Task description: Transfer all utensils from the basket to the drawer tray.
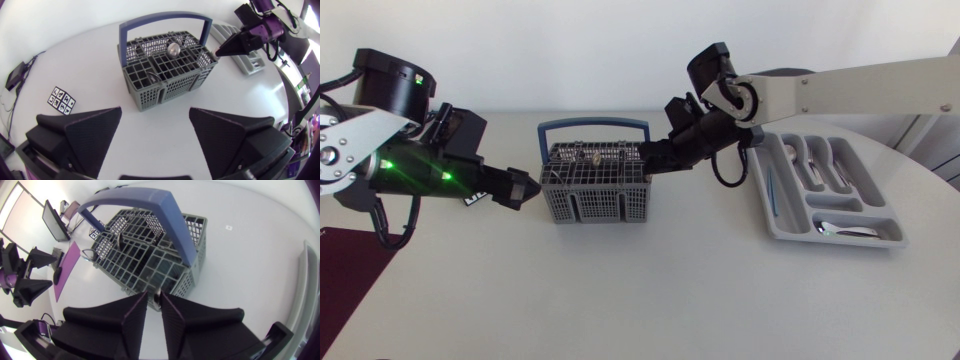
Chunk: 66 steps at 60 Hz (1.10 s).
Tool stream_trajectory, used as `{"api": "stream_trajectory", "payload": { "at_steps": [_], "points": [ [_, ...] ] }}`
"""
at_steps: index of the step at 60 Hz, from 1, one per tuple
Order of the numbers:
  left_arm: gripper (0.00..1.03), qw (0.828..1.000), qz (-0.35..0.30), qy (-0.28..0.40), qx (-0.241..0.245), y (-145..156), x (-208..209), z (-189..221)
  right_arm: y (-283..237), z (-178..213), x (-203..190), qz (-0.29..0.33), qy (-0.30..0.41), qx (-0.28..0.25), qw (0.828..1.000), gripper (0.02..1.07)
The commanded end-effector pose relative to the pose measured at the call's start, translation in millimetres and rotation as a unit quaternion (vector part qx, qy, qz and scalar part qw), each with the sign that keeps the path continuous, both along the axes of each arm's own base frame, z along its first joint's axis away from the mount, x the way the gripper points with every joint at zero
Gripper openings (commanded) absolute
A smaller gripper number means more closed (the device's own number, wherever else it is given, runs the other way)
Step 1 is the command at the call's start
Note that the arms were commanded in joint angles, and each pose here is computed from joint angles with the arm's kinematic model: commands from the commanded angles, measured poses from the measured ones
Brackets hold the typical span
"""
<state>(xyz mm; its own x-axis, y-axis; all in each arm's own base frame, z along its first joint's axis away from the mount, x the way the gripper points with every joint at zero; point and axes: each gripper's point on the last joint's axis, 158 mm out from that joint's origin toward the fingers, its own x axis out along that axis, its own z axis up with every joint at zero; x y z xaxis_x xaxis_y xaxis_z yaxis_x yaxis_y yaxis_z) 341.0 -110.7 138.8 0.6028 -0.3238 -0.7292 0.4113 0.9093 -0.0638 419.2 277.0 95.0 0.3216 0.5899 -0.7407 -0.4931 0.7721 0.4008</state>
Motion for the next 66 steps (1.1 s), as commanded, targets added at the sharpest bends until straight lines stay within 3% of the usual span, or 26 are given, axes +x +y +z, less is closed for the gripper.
{"api": "stream_trajectory", "payload": {
  "at_steps": [1,14,66],
  "points": [
    [0.94,1.000,-0.001,-0.004,-0.007,-4.7,5.0,7.7,6.1,-13.3,1.5,-0.005,0.021,0.000,1.000,0.17],
    [0.94,1.000,-0.001,0.001,-0.006,-4.3,3.1,3.8,5.0,-8.3,2.7,-0.003,0.012,0.001,1.000,0.09],
    [0.94,1.000,-0.003,0.009,-0.005,-5.3,-2.6,-3.2,-4.4,80.3,-11.6,-0.007,-0.004,0.053,0.999,0.09]
  ]
}}
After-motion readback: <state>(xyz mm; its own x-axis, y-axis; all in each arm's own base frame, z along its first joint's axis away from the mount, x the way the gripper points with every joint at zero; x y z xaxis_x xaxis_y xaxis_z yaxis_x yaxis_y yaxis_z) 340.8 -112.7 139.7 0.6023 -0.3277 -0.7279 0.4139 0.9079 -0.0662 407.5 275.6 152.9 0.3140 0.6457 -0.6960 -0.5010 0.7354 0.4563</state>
